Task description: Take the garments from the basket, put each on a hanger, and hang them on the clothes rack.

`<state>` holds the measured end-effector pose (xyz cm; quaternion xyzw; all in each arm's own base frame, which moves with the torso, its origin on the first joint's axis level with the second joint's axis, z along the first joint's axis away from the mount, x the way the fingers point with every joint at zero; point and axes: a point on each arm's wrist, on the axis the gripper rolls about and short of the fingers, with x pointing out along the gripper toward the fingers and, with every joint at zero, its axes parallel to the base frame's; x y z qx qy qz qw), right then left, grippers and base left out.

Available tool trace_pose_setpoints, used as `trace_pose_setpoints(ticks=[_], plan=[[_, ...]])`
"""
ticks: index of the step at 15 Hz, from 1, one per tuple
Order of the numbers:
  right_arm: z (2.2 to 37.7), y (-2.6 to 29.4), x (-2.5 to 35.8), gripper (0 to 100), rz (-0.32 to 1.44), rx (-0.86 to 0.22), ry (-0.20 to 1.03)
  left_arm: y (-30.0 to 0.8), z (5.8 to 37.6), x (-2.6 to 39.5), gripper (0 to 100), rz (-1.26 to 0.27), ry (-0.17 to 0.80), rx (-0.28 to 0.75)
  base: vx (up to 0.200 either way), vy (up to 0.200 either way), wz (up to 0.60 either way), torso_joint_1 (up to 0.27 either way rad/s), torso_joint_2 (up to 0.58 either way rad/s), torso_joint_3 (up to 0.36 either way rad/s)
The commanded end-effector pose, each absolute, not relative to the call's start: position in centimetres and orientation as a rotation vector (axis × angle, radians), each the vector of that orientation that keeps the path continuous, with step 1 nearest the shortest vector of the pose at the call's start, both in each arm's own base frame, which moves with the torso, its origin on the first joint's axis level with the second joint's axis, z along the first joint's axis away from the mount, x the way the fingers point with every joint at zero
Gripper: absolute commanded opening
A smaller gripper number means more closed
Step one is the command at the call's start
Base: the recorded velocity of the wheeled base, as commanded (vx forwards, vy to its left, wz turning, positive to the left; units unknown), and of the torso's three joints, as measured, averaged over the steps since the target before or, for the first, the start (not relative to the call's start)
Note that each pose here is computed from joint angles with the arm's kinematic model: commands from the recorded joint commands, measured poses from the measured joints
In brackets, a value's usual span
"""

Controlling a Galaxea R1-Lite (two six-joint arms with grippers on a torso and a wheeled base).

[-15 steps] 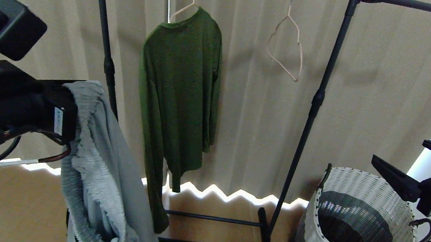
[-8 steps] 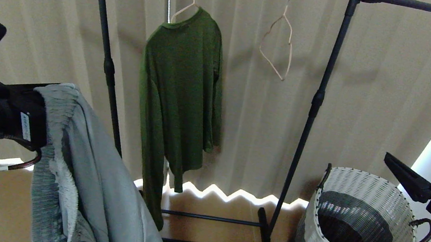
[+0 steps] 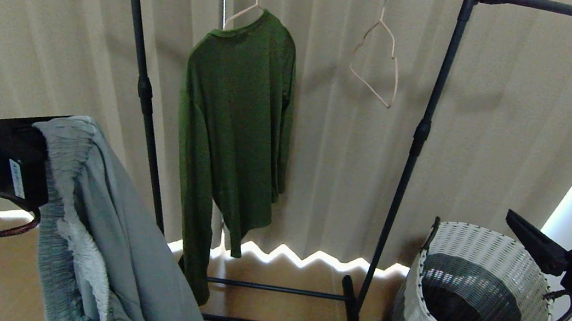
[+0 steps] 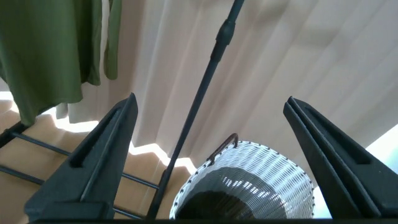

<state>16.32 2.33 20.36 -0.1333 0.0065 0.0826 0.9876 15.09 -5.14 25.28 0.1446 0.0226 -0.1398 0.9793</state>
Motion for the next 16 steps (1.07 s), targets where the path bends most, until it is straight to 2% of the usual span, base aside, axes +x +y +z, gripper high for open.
trace_pose_setpoints(ticks=[1,4,7,13,16], plan=[[20.3,2.4,16.8,100,0.168,-0.269,0.022,-5.2,25.1,15.0,0,-0.312,0.048,0.282,0.0,0.0,0.0,0.0,0.0,0.0],[20.1,2.3,16.8,100,0.163,-0.269,0.032,-5.2,25.1,14.9,0,-0.333,0.043,0.28,0.0,0.0,0.0,0.047,-0.11,-0.049],[19.8,2.3,17.0,100,0.163,-0.27,0.045,-5.2,25.0,14.9,0,-0.334,0.047,0.282,0.0,0.0,0.0,0.154,-0.16,-0.24],[19.6,2.3,17.2,100,0.166,-0.269,0.055,-5.2,24.3,14.9,0,-0.337,0.067,0.29,0.0,0.0,0.0,0.118,-0.55,-0.256],[19.6,2.3,17.2,100,0.167,-0.267,0.055,-5.1,24.1,14.8,0,-0.338,0.073,0.294,0.0,0.0,0.0,0.336,-0.47,-0.259]])
